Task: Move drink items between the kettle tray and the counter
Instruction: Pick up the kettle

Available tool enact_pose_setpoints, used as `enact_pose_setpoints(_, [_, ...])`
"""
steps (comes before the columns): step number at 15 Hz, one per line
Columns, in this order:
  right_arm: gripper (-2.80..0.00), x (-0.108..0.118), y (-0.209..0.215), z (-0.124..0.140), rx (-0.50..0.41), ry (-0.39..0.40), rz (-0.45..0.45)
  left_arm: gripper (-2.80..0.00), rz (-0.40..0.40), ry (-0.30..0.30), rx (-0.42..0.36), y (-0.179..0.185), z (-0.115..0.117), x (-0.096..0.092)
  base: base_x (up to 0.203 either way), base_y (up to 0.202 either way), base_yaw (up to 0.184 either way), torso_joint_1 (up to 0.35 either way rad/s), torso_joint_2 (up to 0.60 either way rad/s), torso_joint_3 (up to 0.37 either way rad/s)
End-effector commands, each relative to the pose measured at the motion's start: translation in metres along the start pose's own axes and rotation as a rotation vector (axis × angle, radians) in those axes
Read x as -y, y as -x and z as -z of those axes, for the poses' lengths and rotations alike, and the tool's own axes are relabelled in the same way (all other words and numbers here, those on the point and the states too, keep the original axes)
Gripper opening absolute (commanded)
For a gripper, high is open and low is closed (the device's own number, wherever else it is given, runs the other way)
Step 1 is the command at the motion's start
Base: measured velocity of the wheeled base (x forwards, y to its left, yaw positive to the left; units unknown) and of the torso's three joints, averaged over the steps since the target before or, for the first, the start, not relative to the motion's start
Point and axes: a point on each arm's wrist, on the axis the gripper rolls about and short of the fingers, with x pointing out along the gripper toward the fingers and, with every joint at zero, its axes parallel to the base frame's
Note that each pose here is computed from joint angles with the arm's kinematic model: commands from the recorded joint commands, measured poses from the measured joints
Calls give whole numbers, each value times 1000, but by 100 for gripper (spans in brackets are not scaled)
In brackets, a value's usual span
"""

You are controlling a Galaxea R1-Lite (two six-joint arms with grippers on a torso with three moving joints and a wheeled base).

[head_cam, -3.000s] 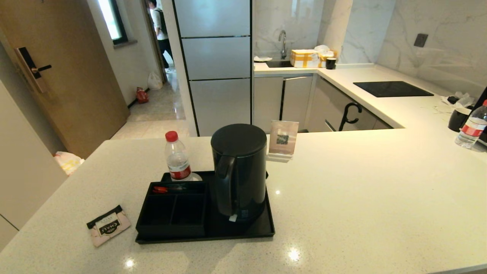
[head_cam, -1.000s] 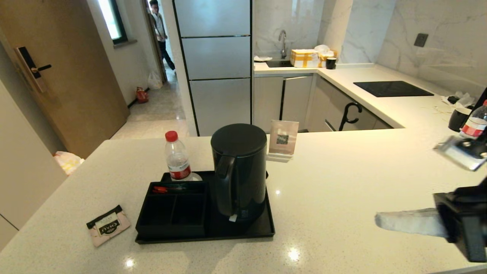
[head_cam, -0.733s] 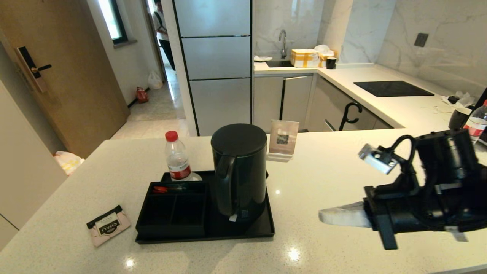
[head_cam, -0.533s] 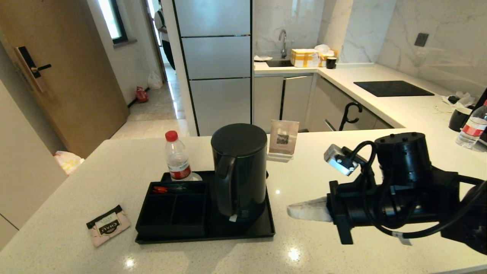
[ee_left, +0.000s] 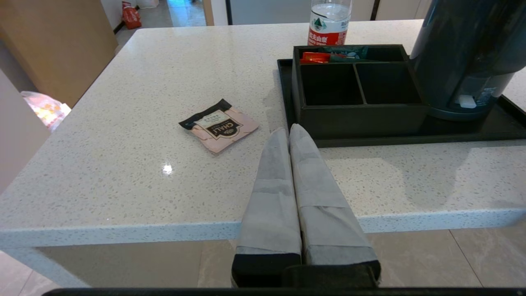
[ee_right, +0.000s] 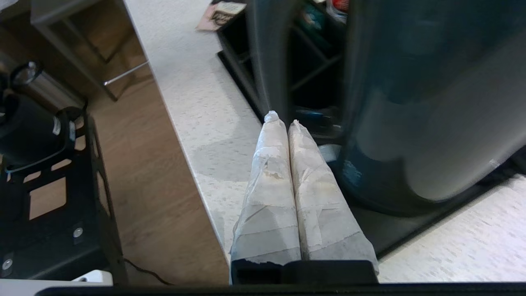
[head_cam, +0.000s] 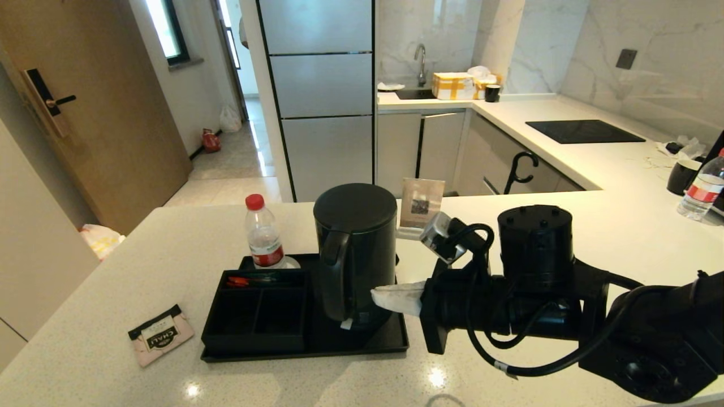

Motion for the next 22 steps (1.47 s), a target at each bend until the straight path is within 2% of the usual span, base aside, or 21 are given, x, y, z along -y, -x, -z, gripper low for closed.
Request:
enact_pose_setpoints(1, [-280, -4, -4, -1, 3, 7, 2, -280, 1, 0, 0, 0, 0, 0, 0, 0, 0, 0, 0, 0])
enact_pose_setpoints(6, [-280, -17, -13, -6, 16, 29, -2, -280, -1, 0, 0, 0, 0, 0, 0, 0, 0, 0, 0, 0])
enact_pose_setpoints(10, [-280, -30, -33, 1, -15, 32, -50, -280, -1, 0, 1, 0, 0, 0, 0, 0, 0, 0, 0, 0])
enact_pose_setpoints(22, [-280, -22, -53, -8, 38, 33, -21, -280, 1, 0, 1, 0, 0, 0, 0, 0, 0, 0, 0, 0])
